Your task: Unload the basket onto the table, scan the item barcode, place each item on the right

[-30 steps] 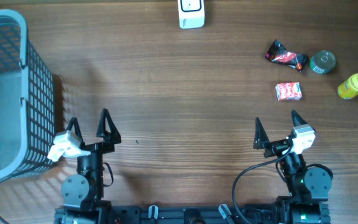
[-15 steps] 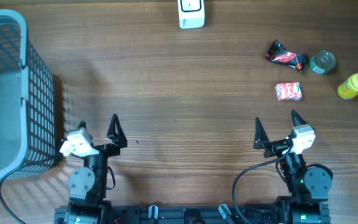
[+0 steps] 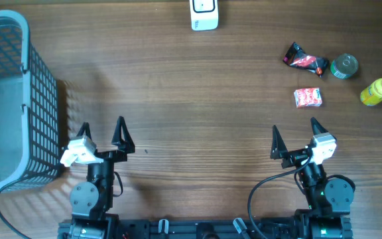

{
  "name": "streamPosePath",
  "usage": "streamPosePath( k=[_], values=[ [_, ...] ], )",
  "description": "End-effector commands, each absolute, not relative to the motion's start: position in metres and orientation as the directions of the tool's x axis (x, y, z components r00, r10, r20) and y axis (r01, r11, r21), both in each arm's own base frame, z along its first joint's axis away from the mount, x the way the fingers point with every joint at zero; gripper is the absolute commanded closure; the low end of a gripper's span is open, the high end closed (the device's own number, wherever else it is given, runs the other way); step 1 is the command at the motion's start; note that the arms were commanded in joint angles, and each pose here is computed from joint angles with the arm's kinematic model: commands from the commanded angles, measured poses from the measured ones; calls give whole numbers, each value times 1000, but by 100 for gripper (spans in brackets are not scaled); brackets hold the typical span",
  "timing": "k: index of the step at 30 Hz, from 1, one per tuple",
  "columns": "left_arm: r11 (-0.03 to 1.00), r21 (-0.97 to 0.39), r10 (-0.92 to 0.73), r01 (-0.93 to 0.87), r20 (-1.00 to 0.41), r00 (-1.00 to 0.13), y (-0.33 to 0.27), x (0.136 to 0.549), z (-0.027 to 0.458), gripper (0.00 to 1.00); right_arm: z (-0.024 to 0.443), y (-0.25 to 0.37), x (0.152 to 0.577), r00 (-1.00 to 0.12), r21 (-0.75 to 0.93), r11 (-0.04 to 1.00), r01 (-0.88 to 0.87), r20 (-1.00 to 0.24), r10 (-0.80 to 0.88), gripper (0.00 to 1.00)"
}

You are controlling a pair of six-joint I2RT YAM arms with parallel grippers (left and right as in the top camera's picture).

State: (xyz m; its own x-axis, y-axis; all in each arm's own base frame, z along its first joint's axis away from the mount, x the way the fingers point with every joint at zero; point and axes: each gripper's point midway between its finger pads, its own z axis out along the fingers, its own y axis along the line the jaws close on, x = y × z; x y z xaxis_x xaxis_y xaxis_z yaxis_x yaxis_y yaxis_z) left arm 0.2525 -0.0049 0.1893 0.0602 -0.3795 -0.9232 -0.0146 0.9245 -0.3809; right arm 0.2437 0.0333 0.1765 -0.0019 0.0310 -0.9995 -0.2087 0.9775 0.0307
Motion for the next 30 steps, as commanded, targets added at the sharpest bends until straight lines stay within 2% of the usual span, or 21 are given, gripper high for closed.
streamPosePath(
  k=[1, 4, 30],
  values=[
    [933, -358, -357, -28, -934, 28, -4, 253, 181, 0, 178, 36, 243, 6, 25, 974, -225, -1000, 27, 0],
    [937, -345, -347, -58, -937, -46, -3, 246, 160, 0, 178, 36, 243, 6, 25, 974, -225, -1000, 27, 0],
    [936, -346, -349, -58, -937, -38, -2, 246, 161, 0, 178, 36, 243, 6, 25, 974, -225, -1000, 27, 0]
  ],
)
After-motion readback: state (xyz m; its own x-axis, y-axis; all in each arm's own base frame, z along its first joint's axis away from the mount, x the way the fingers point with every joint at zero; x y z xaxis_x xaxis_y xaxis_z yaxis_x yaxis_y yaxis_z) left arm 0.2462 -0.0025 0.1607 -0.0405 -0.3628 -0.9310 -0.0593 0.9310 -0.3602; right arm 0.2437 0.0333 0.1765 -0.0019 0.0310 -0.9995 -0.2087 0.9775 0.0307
